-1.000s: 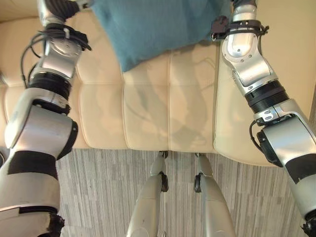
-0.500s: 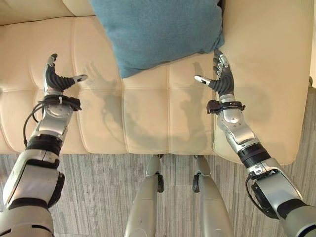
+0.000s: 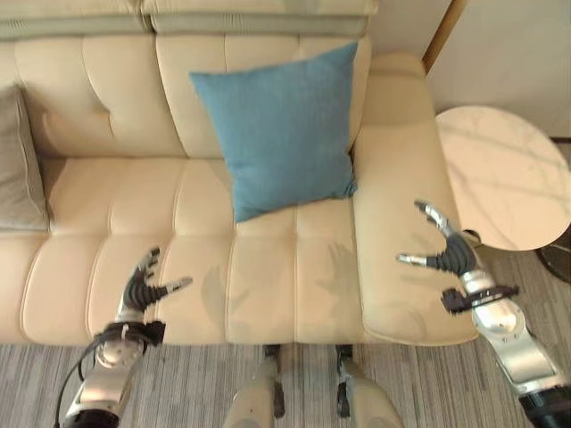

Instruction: Pick up all the scattered cushions and arrange them neatly on the sofa.

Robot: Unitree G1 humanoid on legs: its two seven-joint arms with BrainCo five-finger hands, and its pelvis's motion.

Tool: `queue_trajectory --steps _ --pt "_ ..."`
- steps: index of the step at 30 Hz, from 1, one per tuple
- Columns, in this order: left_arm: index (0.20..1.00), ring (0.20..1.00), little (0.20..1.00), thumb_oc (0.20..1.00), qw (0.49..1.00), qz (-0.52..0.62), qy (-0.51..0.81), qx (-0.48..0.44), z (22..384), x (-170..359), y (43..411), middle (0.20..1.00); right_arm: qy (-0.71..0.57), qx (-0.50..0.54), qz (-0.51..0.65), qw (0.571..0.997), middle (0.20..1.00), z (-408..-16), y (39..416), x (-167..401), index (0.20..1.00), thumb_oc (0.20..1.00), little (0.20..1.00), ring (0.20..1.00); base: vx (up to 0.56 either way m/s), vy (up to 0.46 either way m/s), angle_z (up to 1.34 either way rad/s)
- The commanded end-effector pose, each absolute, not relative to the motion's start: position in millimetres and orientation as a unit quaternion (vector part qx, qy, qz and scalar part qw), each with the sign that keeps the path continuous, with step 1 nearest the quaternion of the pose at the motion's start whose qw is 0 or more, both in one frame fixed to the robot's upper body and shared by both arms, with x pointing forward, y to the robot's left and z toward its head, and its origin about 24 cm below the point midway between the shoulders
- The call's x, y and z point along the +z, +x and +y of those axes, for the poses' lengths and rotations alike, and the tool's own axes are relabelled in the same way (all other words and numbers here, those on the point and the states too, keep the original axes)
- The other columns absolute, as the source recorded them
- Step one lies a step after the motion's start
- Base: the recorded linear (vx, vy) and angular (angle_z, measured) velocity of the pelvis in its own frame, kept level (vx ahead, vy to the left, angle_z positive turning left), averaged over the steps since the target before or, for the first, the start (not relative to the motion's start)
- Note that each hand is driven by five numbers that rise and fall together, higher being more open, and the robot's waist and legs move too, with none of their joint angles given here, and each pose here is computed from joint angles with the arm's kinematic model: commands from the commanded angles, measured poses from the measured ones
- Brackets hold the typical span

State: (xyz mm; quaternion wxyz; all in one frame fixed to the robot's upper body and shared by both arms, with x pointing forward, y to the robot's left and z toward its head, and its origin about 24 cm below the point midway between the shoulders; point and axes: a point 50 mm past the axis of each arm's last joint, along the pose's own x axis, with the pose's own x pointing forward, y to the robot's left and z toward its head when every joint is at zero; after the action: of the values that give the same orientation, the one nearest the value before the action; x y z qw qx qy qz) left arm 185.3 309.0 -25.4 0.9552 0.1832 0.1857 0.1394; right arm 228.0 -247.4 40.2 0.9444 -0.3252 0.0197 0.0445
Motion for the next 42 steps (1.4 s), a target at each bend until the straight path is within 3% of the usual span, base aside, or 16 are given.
queue_trajectory --steps 1,6,12,18,27,30,42 --pt "1.0 1.0 1.0 1.0 0.926 0.283 0.211 0.132 319 -59 155 1.0 -0.321 0.045 0.16 0.932 1.0 -262 201 -19 1.0 1.0 1.0 1.0 0.01 0.17 -0.23" --pt "1.0 1.0 1.0 1.0 0.906 0.345 0.202 0.143 321 -81 129 1.0 -0.319 0.034 0.236 0.917 1.0 -269 182 -50 1.0 1.0 1.0 1.0 -0.07 0.088 -0.31" --pt "1.0 1.0 1.0 1.0 0.905 0.322 0.184 0.209 343 -68 137 1.0 -0.247 0.002 0.272 0.93 1.0 -259 176 -70 1.0 1.0 1.0 1.0 -0.34 0.012 -0.72" --pt "1.0 1.0 1.0 1.0 0.896 0.345 0.166 0.226 345 -76 119 1.0 -0.201 -0.038 0.293 0.934 1.0 -265 162 -77 1.0 1.0 1.0 1.0 -0.19 -0.142 -0.14" --pt "1.0 1.0 1.0 1.0 0.906 0.327 0.143 0.226 338 -76 132 1.0 -0.232 -0.077 0.272 0.931 1.0 -292 175 -60 1.0 1.0 1.0 1.0 -0.27 -0.177 -0.16" --pt "1.0 1.0 1.0 1.0 0.893 0.348 0.158 0.239 356 -72 148 1.0 -0.24 -0.059 0.281 0.927 1.0 -292 179 -61 1.0 1.0 1.0 1.0 -0.1 -0.015 0.31" --pt "1.0 1.0 1.0 1.0 0.858 0.421 0.164 0.246 365 -86 128 1.0 -0.23 -0.066 0.321 0.916 1.0 -295 174 -73 1.0 1.0 1.0 1.0 0.03 0.07 -0.03"
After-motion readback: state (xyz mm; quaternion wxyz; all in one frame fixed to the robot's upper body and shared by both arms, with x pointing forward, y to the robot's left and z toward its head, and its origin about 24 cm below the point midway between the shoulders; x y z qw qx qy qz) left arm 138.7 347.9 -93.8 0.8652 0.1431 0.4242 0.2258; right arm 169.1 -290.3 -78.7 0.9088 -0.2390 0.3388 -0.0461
